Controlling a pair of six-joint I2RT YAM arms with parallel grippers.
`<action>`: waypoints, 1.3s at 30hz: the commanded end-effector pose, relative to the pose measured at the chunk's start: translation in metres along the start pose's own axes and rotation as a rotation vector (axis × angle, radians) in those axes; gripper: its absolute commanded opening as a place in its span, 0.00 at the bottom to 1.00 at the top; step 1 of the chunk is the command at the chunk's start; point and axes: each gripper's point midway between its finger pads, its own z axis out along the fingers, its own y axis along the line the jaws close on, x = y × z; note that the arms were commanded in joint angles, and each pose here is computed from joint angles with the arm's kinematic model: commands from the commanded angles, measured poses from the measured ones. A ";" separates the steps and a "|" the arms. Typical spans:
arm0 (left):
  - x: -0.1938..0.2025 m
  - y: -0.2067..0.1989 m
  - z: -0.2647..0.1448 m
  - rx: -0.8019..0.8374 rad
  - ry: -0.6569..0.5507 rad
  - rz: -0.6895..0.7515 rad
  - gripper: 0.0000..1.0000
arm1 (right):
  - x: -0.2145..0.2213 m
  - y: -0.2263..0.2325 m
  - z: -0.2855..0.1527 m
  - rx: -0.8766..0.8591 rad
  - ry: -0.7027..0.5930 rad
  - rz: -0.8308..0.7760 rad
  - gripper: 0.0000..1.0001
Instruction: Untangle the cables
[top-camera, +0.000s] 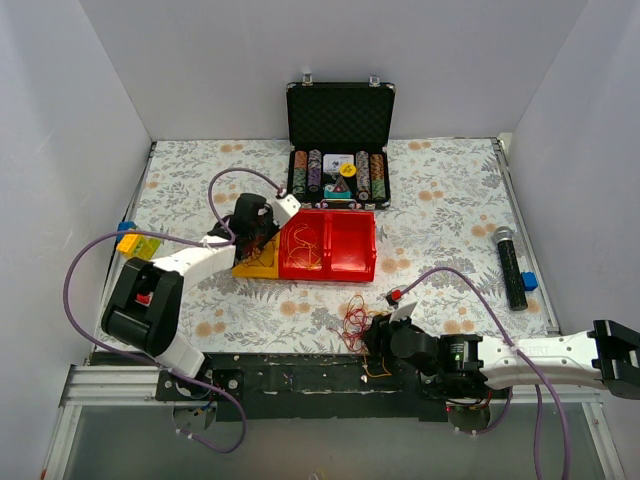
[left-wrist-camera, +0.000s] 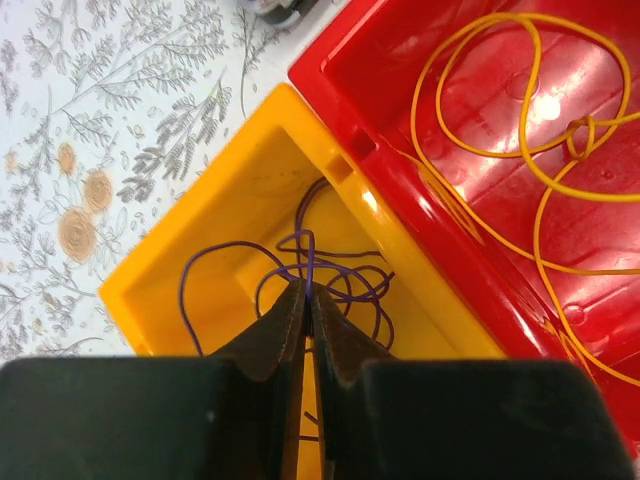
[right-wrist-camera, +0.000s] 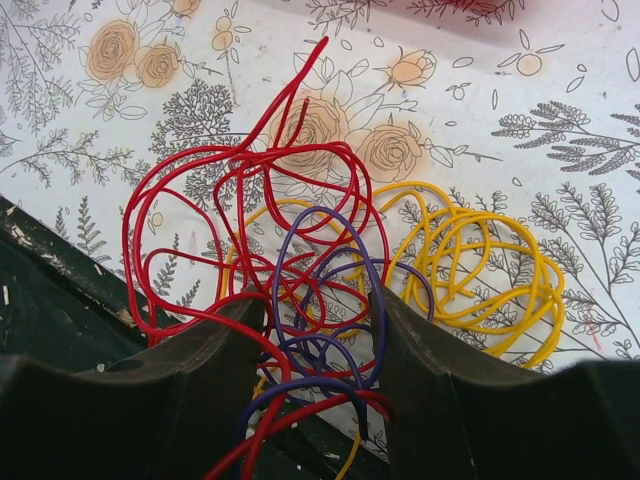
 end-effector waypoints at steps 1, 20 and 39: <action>-0.032 0.017 -0.014 -0.005 -0.035 -0.019 0.13 | -0.023 0.014 -0.002 -0.016 -0.058 0.036 0.54; -0.122 -0.050 -0.176 0.383 -0.499 0.039 0.95 | -0.051 0.027 -0.010 -0.073 -0.143 0.043 0.57; -0.125 -0.243 -0.175 0.778 -0.622 0.425 0.96 | -0.052 0.043 -0.016 -0.169 -0.137 0.033 0.47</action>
